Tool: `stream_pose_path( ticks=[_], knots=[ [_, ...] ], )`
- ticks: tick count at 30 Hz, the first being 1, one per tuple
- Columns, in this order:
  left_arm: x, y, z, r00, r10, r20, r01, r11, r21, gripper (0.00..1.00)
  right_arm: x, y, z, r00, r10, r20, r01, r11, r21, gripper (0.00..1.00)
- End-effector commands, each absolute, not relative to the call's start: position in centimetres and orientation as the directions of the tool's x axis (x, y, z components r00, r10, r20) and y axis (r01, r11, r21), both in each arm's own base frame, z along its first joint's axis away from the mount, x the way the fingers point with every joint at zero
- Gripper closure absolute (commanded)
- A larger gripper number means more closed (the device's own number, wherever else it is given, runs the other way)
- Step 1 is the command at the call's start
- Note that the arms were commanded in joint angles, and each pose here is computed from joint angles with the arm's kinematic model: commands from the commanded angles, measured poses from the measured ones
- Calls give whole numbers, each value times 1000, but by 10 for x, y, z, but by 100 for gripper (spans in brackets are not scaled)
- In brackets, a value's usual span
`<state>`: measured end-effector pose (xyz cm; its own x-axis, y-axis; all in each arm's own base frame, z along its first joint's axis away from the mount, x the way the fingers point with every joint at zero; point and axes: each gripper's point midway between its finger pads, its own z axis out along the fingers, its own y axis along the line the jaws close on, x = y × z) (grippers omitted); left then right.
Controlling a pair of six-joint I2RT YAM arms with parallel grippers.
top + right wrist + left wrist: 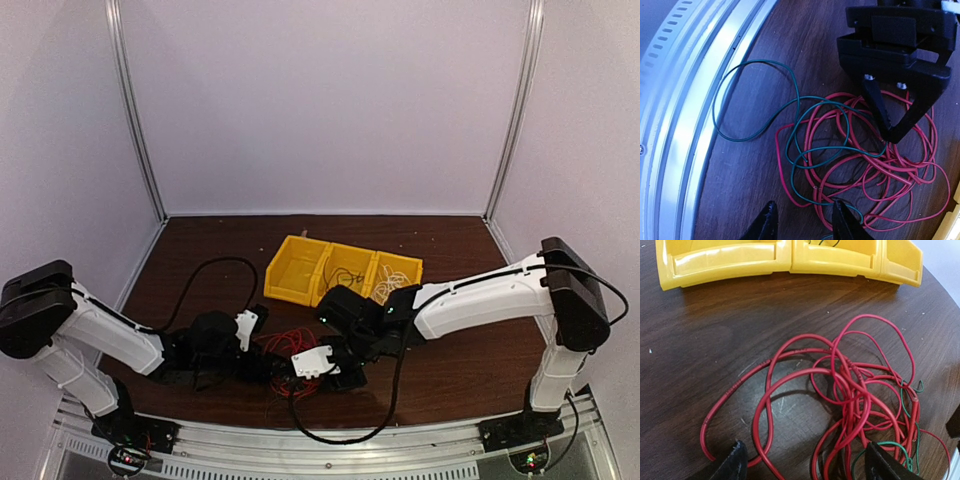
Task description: Untangle the cables
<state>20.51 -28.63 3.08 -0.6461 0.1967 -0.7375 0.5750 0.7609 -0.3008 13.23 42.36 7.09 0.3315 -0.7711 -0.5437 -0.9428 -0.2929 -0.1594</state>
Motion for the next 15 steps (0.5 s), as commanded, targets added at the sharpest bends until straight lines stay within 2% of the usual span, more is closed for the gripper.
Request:
stream_pose_path(
  ticks=[1,6,10,13,15],
  knots=[
    [210,-295,38,-644,158,-748,577,743,-340,18,134,426,54,317,-792,-522,-948,-278,-153,60],
    [209,-295,34,-650,162,-742,576,743,-342,18,136,428,47,301,-800,-519,-953,-261,-150,62],
    [209,-295,32,-652,163,-740,575,743,-343,19,138,434,58,287,-790,-542,-958,-243,-153,77],
    [209,-294,31,-652,163,-740,573,746,-340,19,130,436,73,295,-769,-567,-954,-271,-128,97],
    [209,-294,30,-653,164,-740,572,747,-338,19,126,438,88,307,-751,-584,-948,-293,-121,100]
  ],
)
